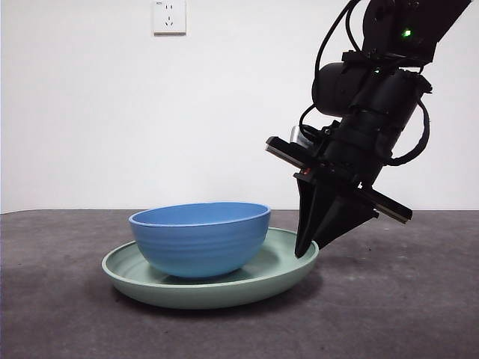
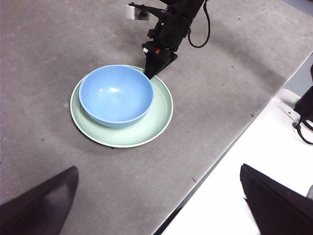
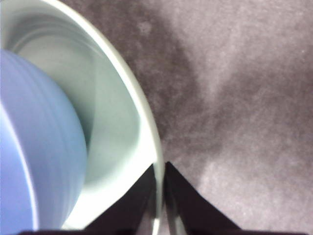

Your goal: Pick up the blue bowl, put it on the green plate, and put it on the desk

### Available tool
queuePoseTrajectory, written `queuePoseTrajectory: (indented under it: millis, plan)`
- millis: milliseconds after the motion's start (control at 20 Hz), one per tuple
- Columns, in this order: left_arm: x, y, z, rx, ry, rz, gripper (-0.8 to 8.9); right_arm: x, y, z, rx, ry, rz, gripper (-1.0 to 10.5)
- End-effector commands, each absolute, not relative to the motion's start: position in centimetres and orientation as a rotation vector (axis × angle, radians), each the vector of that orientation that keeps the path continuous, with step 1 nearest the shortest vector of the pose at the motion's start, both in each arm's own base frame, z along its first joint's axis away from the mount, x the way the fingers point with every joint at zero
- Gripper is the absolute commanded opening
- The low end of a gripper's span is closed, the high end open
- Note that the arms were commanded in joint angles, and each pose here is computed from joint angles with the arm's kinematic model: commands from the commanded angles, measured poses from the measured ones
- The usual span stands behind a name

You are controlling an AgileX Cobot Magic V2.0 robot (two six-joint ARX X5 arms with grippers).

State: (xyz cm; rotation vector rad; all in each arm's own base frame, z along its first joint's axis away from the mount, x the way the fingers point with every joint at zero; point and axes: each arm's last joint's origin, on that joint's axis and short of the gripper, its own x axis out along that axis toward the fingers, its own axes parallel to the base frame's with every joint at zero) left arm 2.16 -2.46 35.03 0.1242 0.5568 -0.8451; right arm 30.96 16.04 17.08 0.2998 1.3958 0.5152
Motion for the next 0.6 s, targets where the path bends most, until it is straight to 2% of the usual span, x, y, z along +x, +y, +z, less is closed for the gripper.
queuePoseTrajectory:
  millis: [50,100,250,450,600]
  plan:
    - [2.2,-2.5,35.3,0.13,0.543,-0.854,5.3,31.5,16.5,16.9,0.302,1.388,0.512,1.8]
    - [2.2,-2.5,35.3,0.13,0.543,-0.854,5.3,31.5,16.5,17.0,0.293,1.38,0.5,2.1]
    - [2.2,-2.5,35.2,0.13,0.546,-0.853,5.3,31.8,16.3,18.6,0.292,1.332,0.508,2.2]
    - [2.2,-2.5,35.2,0.131,0.547,-0.853,5.3,31.7,15.6,24.3,0.14,1.23,0.403,2.4]
    - [2.2,-2.5,35.2,0.131,0.547,-0.853,5.3,30.0,14.5,29.3,0.061,1.155,0.339,4.6]
